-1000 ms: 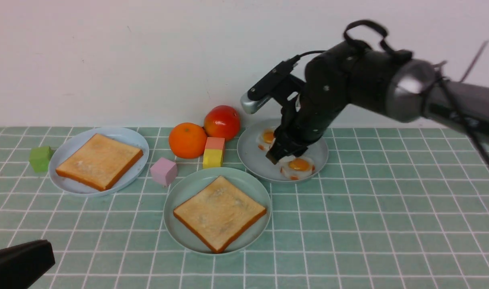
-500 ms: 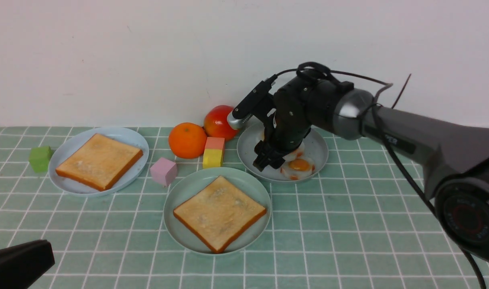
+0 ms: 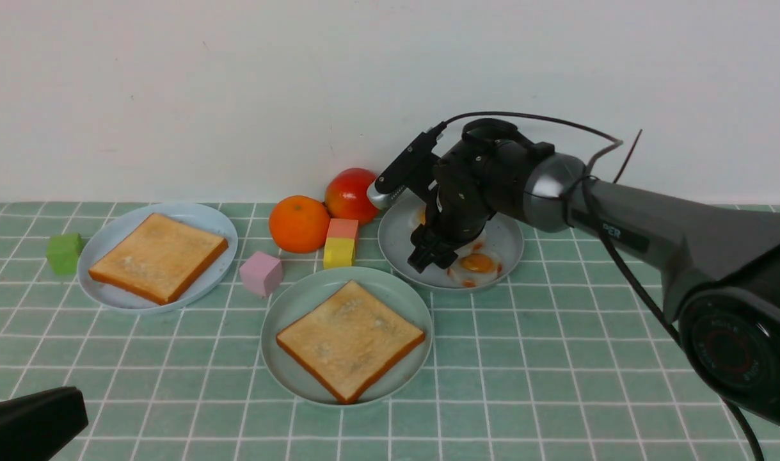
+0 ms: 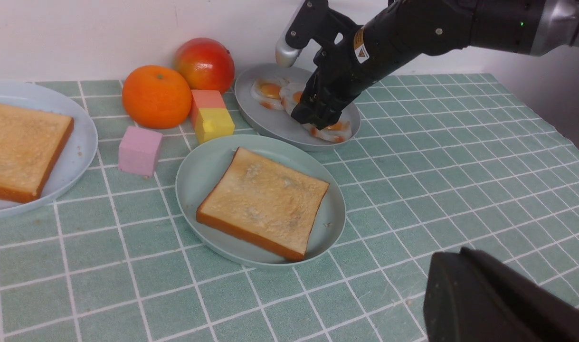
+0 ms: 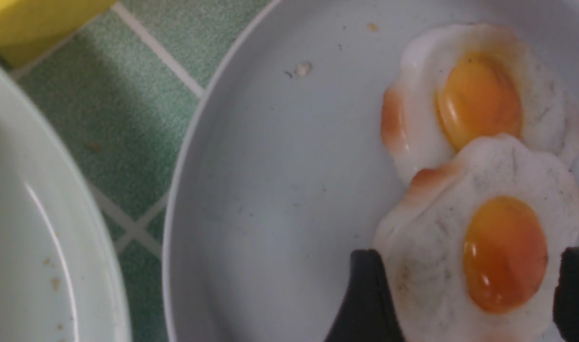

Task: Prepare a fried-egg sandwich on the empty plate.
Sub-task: Use the right arm to grab a fried egg

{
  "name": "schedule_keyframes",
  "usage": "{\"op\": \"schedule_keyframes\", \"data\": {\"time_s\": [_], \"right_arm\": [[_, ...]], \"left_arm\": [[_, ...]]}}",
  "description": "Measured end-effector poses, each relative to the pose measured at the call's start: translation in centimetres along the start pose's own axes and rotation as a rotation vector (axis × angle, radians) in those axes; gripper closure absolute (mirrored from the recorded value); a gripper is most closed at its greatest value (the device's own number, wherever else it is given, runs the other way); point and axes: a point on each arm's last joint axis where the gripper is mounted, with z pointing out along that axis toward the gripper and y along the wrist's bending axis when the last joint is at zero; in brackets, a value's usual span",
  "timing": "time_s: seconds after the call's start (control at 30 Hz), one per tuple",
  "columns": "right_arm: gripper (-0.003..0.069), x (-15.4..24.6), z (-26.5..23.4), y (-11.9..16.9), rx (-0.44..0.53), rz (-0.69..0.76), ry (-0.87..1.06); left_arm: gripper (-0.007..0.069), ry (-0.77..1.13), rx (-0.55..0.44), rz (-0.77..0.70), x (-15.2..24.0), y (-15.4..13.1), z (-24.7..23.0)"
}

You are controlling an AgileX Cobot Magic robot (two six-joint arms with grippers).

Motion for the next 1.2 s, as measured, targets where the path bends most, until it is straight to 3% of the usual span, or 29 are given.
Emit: {"op": "schedule_keyframes", "data": {"time_s": [0.53, 0.7, 0.77, 1.03, 1.2], "right_arm": [[0.0179, 0.4, 1.6, 0.4, 0.018, 0.001, 0.001], [0.0305, 0.6, 1.6, 0.5, 0.018, -0.001, 0.028], [0.0407, 0.8, 1.6, 0.5, 0.019, -0.002, 0.047], [0.0592, 0.2, 0.4, 0.7, 0.051, -0.049, 0.055], [0.0606, -0.9, -2.2, 0.7, 0.082, -0.079, 0.038]], "left_arm": [[0.0638, 0.005, -0.001, -0.002, 0.0, 0.0, 0.0], [0.0638, 0.007, 0.002, -0.008, 0.1, 0.0, 0.0], [0.0638, 0.007, 0.002, -0.009, 0.1, 0.0, 0.0], [0.0638, 0.011, 0.0, -0.009, 0.1, 0.0, 0.0], [0.0638, 0.03, -0.011, -0.007, 0.3, 0.1, 0.0]]}}
